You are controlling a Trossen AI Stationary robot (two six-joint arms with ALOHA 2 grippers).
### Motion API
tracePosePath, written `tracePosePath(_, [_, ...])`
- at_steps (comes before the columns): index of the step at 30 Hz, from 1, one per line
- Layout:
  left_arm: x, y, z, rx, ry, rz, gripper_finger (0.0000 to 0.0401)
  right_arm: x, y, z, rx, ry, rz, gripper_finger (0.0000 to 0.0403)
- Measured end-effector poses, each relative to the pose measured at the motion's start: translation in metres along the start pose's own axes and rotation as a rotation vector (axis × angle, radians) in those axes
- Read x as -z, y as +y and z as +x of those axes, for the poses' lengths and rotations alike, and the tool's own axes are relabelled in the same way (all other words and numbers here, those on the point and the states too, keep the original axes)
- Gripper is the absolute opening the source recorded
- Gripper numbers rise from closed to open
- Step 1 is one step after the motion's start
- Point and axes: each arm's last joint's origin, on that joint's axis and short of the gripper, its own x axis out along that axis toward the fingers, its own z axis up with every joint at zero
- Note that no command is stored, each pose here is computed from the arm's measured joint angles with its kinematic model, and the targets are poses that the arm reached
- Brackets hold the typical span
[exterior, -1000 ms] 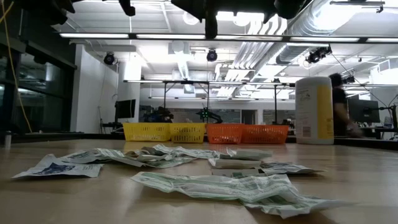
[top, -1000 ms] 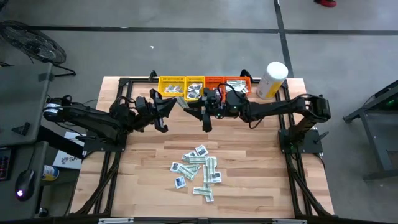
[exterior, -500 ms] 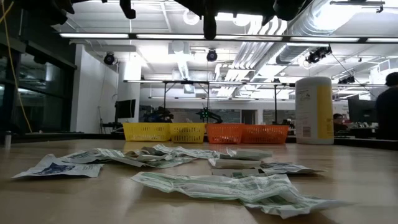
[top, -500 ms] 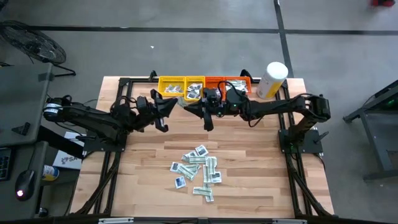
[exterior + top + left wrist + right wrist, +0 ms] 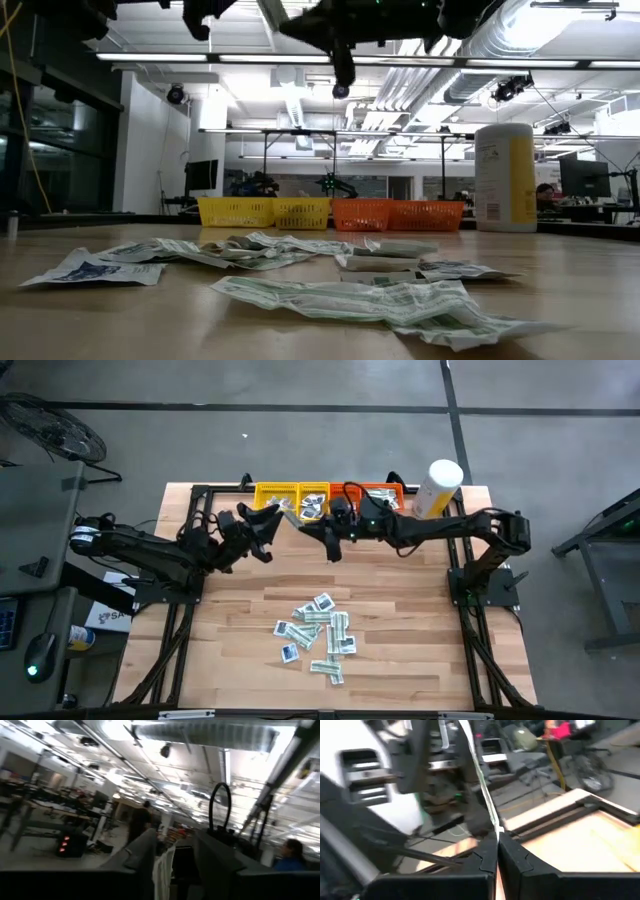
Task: Pick & Place First Aid Supplies
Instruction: Put the green pad into the right orange bin
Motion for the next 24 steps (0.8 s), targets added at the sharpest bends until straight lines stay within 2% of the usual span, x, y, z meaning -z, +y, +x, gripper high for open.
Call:
tracePosePath(3, [-0.003, 0.002, -0.001, -0.059, -0.010, 0.003, 0.0176, -0.006, -0.011, -0.008, 0.100, 0.026, 0.002, 0.0000])
tracePosePath(7, [-0.011, 0.004, -0.002, -0.102, -0.026, 0.032, 0.0208, -0.018, -0.027, -0.032, 0.320, 0.118, -0.082, 0.0000])
tracePosePath(12, [-0.016, 0.005, -0.005, -0.117, 0.013, 0.056, 0.0215, -0.028, -0.042, -0.071, 0.702, 0.286, -0.299, 0.0000])
tracePosePath(16, [-0.016, 0.007, -0.007, -0.141, 0.066, 0.064, 0.0216, -0.026, -0.057, -0.095, 0.945, 0.487, -0.447, 0.0000])
tracePosePath(20, [-0.010, 0.010, -0.009, -0.181, 0.127, 0.066, 0.0216, -0.022, -0.080, -0.114, 1.074, 0.709, -0.531, 0.0000])
tracePosePath(22, [-0.007, 0.010, -0.010, -0.190, 0.152, 0.052, 0.0216, -0.021, -0.093, -0.121, 1.094, 0.801, -0.559, 0.0000])
tracePosePath(24, [-0.004, 0.011, -0.010, -0.195, 0.173, 0.039, 0.0216, -0.020, -0.107, -0.125, 1.066, 0.896, -0.611, 0.0000])
